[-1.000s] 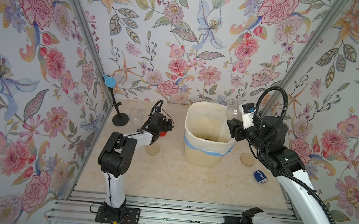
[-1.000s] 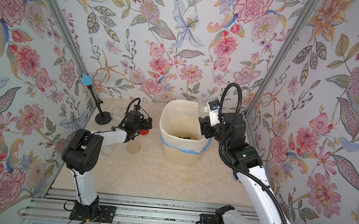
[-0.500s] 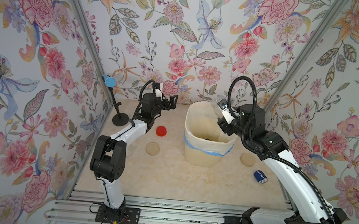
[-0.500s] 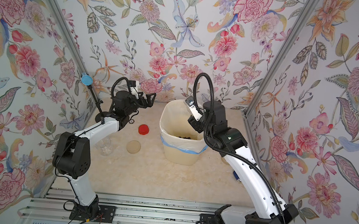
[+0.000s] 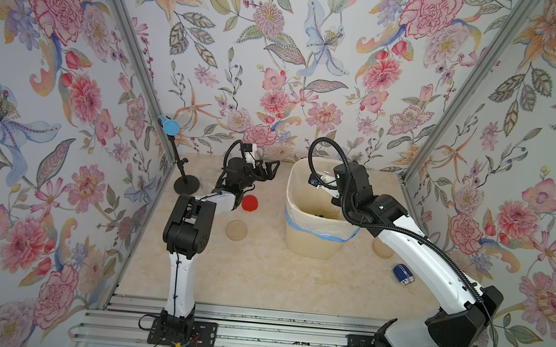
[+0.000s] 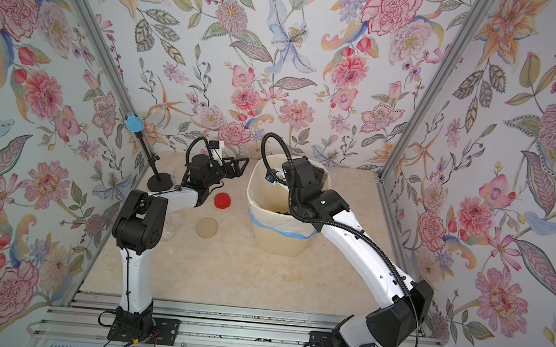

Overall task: Empty moldy tea leaves from jars
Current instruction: Pour the moldy tea leaves from the jar into the trash bin.

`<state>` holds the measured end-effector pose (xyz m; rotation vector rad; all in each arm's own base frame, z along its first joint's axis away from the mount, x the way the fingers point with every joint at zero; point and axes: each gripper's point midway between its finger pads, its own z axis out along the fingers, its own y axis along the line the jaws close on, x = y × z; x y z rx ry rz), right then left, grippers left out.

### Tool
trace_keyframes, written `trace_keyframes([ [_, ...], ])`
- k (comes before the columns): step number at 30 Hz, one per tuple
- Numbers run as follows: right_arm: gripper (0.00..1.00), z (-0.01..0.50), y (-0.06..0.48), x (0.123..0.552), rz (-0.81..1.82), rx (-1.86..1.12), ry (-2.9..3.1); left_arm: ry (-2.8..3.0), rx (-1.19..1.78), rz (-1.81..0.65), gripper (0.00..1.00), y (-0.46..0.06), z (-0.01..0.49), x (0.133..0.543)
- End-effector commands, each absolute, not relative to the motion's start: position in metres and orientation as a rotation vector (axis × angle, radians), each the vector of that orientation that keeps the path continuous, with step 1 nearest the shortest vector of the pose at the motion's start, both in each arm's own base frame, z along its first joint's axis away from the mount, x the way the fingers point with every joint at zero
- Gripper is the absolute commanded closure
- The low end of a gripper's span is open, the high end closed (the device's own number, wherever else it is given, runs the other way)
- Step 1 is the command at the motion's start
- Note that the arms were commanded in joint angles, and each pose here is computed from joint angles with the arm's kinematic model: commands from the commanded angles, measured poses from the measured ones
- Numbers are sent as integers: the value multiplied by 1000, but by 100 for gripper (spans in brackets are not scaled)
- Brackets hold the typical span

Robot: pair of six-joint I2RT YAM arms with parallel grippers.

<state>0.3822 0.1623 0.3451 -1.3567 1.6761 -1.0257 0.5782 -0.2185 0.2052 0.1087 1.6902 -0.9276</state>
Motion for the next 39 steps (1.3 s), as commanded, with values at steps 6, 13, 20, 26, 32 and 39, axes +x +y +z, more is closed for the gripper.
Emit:
trace_keyframes([
  [6,48,324,141,383,-1430,-1610,1483,1552,131,-1029,0,-218,230,564],
  [13,48,342,155,392,-1468,-1552,1409,1537,135,-1049,0,-219,231,562],
  [20,46,369,162,401,-1594,-1587,1253,1511,96,-1117,0,-211,227,564],
  [26,47,369,161,403,-1627,-1595,1219,1500,84,-1135,0,-206,226,562],
  [32,48,383,158,396,-1611,-1593,1214,1501,78,-1154,0,-208,222,563],
  [39,48,387,142,376,-1535,-1655,1238,1500,61,-1173,0,-205,218,565],
])
